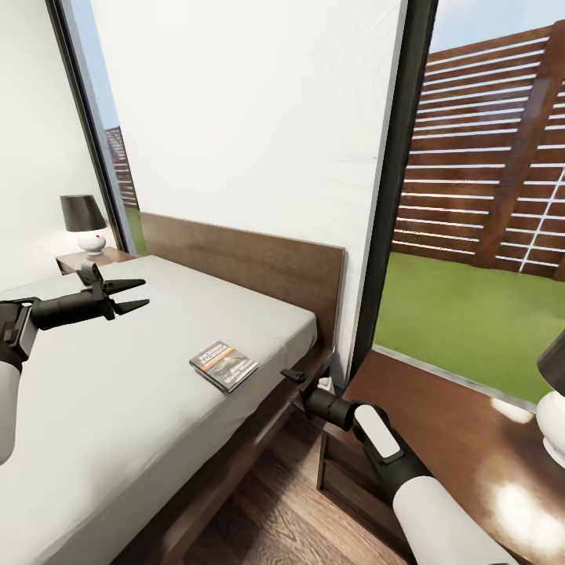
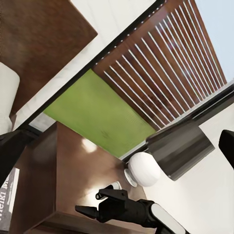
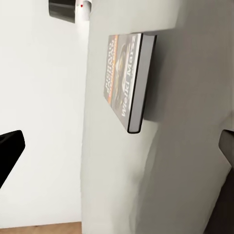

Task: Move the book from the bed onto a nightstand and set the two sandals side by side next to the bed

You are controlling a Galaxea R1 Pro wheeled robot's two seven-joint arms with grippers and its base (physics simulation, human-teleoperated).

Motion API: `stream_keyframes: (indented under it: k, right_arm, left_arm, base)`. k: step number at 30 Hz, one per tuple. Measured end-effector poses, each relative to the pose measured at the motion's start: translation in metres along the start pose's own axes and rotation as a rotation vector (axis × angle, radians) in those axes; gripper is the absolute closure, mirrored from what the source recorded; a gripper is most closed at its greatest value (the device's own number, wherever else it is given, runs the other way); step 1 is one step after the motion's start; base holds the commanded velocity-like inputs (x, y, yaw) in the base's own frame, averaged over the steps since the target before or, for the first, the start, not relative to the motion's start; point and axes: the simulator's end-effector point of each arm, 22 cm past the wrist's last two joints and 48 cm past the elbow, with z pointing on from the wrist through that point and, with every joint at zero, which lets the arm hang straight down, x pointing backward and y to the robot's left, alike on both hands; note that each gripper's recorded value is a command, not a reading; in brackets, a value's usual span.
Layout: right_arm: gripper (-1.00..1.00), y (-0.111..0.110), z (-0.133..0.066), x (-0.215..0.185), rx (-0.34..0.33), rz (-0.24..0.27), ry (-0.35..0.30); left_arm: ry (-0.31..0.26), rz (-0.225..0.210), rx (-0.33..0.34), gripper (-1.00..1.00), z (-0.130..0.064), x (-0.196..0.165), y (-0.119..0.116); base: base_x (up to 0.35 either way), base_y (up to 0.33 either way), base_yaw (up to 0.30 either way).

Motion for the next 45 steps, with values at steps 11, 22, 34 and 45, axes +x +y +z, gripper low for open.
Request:
stream_keyframes:
  k: [11, 22, 34, 45]
  right_arm:
    - [-1.0, -0.0006, 0.0001, 0.0012, 0.004, -0.006, 0.005]
    - [-1.0, -0.0008, -0.0004, 0.0011, 0.003, -0.006, 0.006]
    - [-1.0, -0.0006, -0.0009, -0.0003, 0.001, -0.004, 0.003]
    - [-1.0, -0.0008, -0.0016, -0.0016, 0.001, -0.003, 0.001]
  left_arm:
    - [0.0, -0.001, 0.001, -1.0, 0.0, 0.0001, 0.0]
    - [0.0, 0.0, 0.0, -1.0, 0.0, 0.0, 0.0]
    - [0.0, 0.0, 0.0, -1.0, -0.0001, 0.0001, 0.0002]
    - [0.0, -0.001, -0.001, -1.0, -0.0001, 0.0003, 0.0005]
  base:
    - [0.0, 0.0, 0.0]
    - [0.0, 0.0, 0.0]
    - [0.0, 0.0, 0.073]
    - [0.0, 0.0, 0.178]
